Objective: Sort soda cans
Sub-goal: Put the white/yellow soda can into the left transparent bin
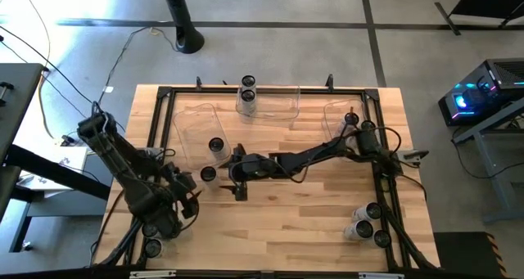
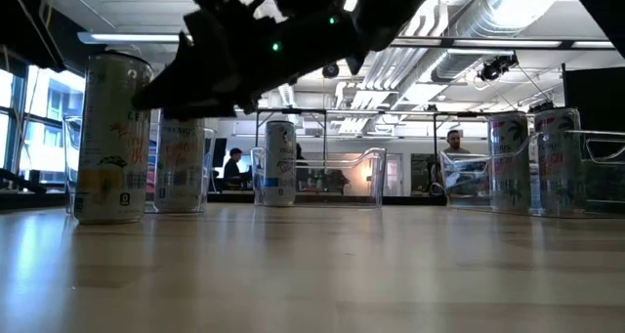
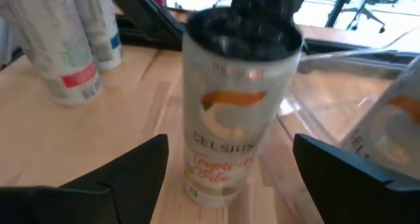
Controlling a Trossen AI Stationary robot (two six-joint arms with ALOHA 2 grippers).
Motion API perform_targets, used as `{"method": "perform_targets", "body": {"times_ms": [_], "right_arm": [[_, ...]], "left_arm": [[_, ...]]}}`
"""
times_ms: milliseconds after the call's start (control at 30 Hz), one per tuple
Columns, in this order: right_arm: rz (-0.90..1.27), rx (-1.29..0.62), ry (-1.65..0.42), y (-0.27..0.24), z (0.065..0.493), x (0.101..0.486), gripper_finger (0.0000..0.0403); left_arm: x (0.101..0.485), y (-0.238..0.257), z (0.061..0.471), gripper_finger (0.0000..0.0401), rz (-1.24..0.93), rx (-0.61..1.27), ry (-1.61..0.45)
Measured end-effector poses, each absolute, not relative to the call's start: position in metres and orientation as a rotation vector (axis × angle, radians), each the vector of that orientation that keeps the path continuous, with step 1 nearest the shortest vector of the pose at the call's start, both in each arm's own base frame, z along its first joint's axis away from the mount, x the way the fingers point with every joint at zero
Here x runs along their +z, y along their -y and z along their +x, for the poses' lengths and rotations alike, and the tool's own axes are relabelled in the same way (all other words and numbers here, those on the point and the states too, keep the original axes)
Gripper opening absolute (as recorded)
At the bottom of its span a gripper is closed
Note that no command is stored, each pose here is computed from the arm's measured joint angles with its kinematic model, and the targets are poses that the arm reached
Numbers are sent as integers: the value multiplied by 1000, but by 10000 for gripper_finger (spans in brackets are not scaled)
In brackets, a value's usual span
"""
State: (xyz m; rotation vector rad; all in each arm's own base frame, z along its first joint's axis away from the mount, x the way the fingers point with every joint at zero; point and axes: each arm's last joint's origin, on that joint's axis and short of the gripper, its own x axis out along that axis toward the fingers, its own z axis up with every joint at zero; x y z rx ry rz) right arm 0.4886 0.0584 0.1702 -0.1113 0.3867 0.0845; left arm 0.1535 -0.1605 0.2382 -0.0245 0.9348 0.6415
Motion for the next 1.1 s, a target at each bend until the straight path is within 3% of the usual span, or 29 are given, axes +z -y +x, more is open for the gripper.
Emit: {"method": "perform_targets", "body": {"times_ms": [300,1100], "right_arm": [[-110,26,-366,-55,490,169,321],[-164,215,-429,-82,483,168,321]], "left_arm": [[218,156,156,323,55,719,-839],[222,149,149,323,54,790,-856]]}}
